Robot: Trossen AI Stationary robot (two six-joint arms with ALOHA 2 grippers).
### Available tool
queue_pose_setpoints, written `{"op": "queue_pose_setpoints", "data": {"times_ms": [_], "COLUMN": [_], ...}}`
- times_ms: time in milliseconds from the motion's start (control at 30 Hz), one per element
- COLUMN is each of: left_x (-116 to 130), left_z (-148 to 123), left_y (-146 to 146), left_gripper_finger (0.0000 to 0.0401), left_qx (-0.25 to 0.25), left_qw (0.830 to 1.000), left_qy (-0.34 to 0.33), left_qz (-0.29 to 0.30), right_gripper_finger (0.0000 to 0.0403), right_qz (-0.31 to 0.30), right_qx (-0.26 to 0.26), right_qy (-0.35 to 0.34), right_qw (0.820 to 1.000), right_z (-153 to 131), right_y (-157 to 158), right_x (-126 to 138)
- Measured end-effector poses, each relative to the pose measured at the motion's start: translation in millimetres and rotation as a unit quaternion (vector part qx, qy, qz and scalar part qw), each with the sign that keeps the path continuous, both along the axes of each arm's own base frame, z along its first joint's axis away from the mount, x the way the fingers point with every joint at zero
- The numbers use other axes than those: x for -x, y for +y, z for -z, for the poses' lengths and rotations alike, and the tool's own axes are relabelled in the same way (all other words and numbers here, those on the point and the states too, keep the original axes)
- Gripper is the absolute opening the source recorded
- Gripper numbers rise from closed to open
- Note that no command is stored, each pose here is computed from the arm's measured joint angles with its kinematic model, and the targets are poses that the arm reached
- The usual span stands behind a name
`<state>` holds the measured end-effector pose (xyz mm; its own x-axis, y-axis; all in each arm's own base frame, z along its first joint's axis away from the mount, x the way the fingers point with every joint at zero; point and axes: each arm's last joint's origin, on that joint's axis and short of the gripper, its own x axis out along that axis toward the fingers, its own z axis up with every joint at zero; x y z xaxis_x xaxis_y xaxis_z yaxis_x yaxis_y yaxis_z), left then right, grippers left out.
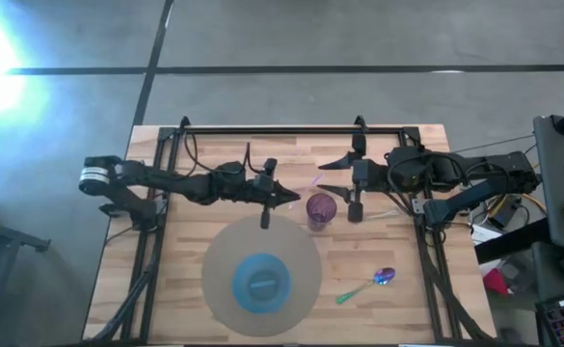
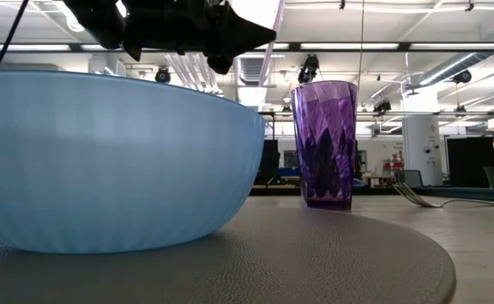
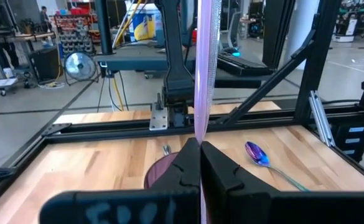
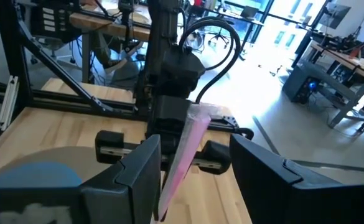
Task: Pick & Place Utensil
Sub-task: Put the pink straw into the purple cup
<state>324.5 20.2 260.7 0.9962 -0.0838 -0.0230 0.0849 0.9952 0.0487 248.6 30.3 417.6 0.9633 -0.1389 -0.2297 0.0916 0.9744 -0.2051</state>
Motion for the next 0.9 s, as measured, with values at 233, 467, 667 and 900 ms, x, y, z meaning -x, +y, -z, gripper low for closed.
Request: {"op": "queue_pose_setpoints", "data": {"times_ms": [233,467,667,900], "left_x": [-2.4,-2.2,-2.2,-2.0], "left_z": [-0.9,-1.3,-1.3,-1.6], "left_y": [0.0,0.0,0.1,0.0], "left_gripper_finger": [0.0000,0.0000,0.0000,0.0000], "left_qx": [-0.007,-0.013,-0.015,-0.015], "left_qw": [1.000,1.000,1.000,1.000], "left_qy": [-0.001,-0.002,-0.002,-0.002], "left_qz": [0.001,0.000,0.000,0.000], "right_gripper_finger": [0.0188,0.0143,0.0094,0.0060], "right_qz": [-0.003,0.001,0.005,0.006], "right_qx": [-0.011,-0.033,-0.044,-0.041], "right_qy": [-0.002,-0.008,0.001,0.013], "right_qw": [1.000,0.999,0.999,0.999], "right_z": [0.6,0.8,7.6,15.0], "right_y": [0.4,0.5,1.1,2.7], "right_x": [-0.4,-0.7,-5.0,-15.7]}}
